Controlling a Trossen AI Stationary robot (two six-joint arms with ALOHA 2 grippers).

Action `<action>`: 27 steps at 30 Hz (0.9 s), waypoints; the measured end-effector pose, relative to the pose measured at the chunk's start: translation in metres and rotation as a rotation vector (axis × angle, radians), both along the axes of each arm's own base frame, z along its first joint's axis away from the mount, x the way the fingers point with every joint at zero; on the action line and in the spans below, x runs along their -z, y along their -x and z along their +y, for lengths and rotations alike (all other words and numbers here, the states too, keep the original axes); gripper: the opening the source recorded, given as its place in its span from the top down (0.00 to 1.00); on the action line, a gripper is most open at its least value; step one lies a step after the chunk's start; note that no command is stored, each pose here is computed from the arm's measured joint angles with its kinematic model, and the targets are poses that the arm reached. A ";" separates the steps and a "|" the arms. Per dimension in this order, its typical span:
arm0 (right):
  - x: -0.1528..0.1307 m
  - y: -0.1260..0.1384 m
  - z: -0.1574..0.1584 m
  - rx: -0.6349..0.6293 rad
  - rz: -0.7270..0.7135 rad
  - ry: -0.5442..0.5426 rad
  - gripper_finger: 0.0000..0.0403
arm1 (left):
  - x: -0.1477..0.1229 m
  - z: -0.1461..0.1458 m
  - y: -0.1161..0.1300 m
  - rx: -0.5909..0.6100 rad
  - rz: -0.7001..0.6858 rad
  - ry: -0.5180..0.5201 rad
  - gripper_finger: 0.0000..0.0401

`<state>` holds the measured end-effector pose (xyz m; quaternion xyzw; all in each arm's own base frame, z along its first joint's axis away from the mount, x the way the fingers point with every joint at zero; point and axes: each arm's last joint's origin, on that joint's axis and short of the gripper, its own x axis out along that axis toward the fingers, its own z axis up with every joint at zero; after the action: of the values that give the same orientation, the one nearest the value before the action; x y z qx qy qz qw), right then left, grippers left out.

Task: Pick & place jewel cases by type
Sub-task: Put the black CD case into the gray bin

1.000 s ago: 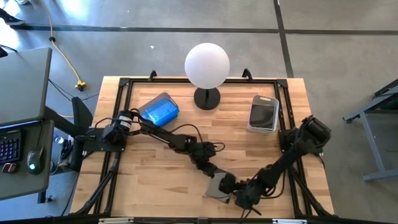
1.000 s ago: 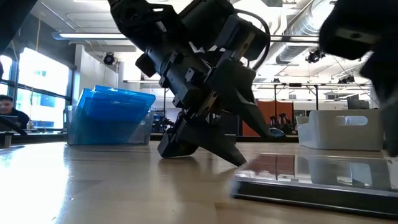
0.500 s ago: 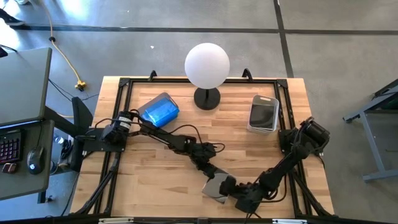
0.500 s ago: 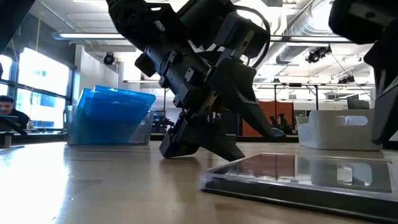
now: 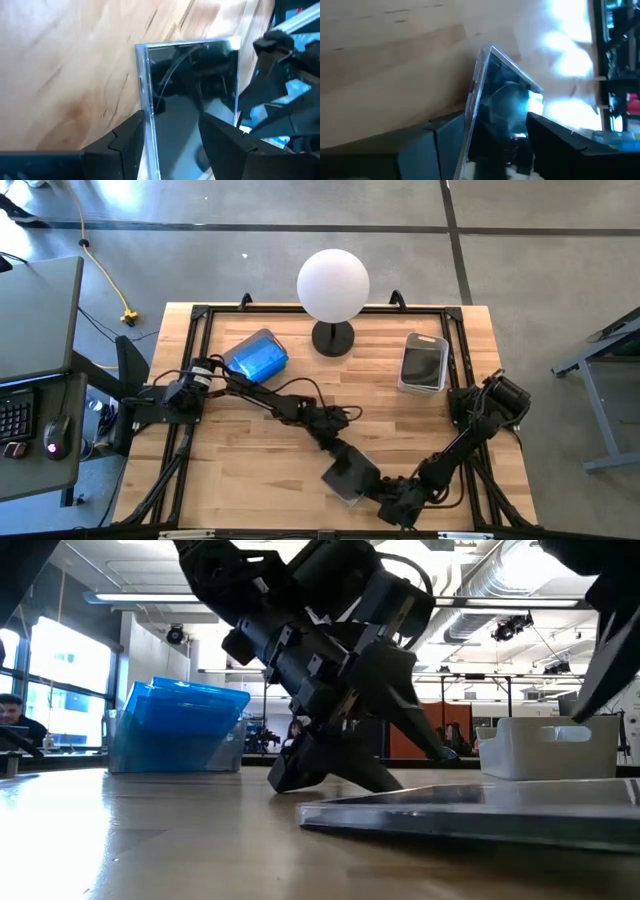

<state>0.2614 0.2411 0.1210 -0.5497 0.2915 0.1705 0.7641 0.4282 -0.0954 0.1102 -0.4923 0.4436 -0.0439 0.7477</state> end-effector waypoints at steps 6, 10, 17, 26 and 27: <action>0.006 0.006 -0.009 0.093 0.074 0.014 0.49 | -0.006 0.007 -0.007 -0.052 -0.090 -0.030 0.55; 0.007 0.009 -0.013 0.180 0.095 -0.009 0.49 | -0.009 0.018 -0.011 -0.061 -0.127 -0.019 0.55; 0.011 0.018 -0.024 0.303 0.100 0.092 0.49 | -0.010 0.046 -0.016 -0.081 -0.150 -0.014 0.55; 0.011 0.030 -0.042 0.464 0.088 0.202 0.49 | -0.023 0.086 -0.031 -0.083 -0.235 -0.078 0.55; 0.009 0.031 -0.045 0.480 0.092 0.213 0.49 | -0.027 0.089 -0.033 -0.083 -0.239 -0.088 0.55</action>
<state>0.2302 0.1961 0.1117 -0.5338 0.4644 -0.0223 0.7064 0.4613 -0.0060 0.1373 -0.4682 0.3320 -0.0520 0.8172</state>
